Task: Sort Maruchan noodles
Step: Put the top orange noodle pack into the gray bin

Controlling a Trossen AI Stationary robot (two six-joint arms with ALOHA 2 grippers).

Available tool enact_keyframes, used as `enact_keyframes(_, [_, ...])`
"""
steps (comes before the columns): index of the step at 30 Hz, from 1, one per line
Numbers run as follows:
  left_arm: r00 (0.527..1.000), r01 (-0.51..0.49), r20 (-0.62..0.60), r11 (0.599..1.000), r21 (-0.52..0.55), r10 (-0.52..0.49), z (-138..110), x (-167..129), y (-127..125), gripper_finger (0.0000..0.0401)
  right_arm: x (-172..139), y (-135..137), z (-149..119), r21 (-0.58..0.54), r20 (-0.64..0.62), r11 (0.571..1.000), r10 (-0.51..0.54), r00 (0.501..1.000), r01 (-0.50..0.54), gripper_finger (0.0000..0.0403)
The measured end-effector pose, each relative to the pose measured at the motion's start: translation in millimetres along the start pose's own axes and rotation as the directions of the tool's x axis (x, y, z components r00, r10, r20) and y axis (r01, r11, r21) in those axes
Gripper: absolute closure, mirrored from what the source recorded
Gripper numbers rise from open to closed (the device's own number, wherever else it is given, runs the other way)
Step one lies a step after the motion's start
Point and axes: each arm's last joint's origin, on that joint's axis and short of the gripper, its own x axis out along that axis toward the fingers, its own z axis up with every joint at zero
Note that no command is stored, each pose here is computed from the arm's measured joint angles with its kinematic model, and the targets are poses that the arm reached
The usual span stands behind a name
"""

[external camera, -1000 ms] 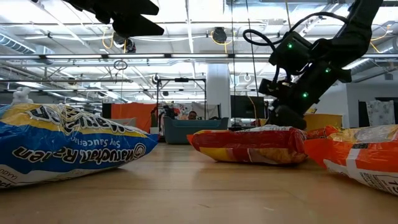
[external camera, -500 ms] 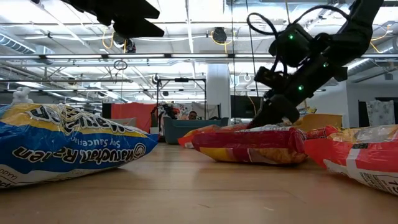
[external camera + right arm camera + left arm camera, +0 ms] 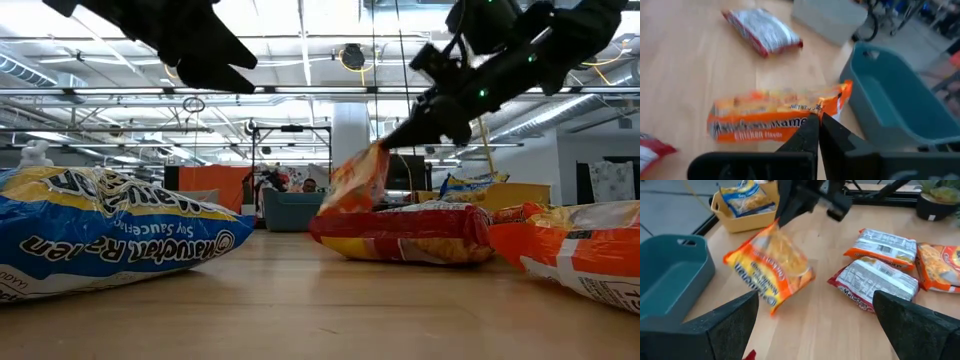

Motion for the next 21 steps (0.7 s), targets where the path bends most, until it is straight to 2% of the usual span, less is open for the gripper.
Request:
enact_keyframes(7, [0.999,-0.022,-0.032,0.997,-0.078,0.020,-2,2,6,0.0006,-18,4,21,-0.026,0.148,1.000,0.015,0.989,-0.011,0.0403])
enact_keyframes(16, [0.989,0.132,-0.062,0.990,-0.056,-0.136,-1,6,15,0.0006,-34,9,41,-0.034,0.311,0.999,0.020,0.950,-0.010,0.0403])
enact_keyframes(21, [0.972,0.229,-0.021,0.967,-0.112,-0.232,4,7,18,0.0006,-44,12,55,-0.025,0.438,1.000,0.015,0.899,-0.005,0.0403])
